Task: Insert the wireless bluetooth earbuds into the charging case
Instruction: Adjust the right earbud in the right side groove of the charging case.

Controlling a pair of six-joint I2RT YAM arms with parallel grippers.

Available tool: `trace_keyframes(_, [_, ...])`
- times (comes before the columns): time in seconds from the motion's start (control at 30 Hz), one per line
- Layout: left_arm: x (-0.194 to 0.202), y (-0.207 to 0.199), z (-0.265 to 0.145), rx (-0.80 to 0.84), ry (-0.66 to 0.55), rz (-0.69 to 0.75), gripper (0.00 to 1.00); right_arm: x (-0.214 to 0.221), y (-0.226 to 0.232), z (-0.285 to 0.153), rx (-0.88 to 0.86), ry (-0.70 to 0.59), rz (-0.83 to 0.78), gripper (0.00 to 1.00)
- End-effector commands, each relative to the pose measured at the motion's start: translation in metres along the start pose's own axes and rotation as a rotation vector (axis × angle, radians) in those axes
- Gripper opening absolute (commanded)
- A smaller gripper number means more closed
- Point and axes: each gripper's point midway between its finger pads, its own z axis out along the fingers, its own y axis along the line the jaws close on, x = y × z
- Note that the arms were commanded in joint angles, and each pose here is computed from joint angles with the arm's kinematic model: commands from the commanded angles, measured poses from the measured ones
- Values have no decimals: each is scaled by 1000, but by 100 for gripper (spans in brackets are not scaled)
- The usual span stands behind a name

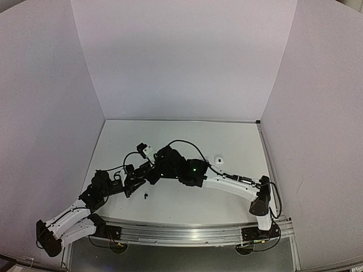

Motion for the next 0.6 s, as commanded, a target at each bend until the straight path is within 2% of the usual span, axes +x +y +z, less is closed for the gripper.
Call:
trace_keyframes(0.0, [-17,3,-1,-15,-53,-11,0,-48,25,-32,-61,-130,-19,24])
trace_keyframes(0.13, [-22,12,-2,-63,-56,-78,0,-64,24,-48,-41,-187,1,27])
trace_keyframes(0.3, [-29,28,-12,-161,-71,-172,0,-46,-18,-48,157,-193,109,42])
trace_keyframes(0.4, [-31,39,-23,-241,-78,-207,0,-21,-53,-40,286,-172,223,52])
trace_keyframes(0.5, [-27,49,-35,-323,-66,-245,0,25,-87,-19,372,-75,375,64])
trace_keyframes(0.57, [-25,58,-44,-385,-68,-262,0,54,-98,1,408,2,422,67])
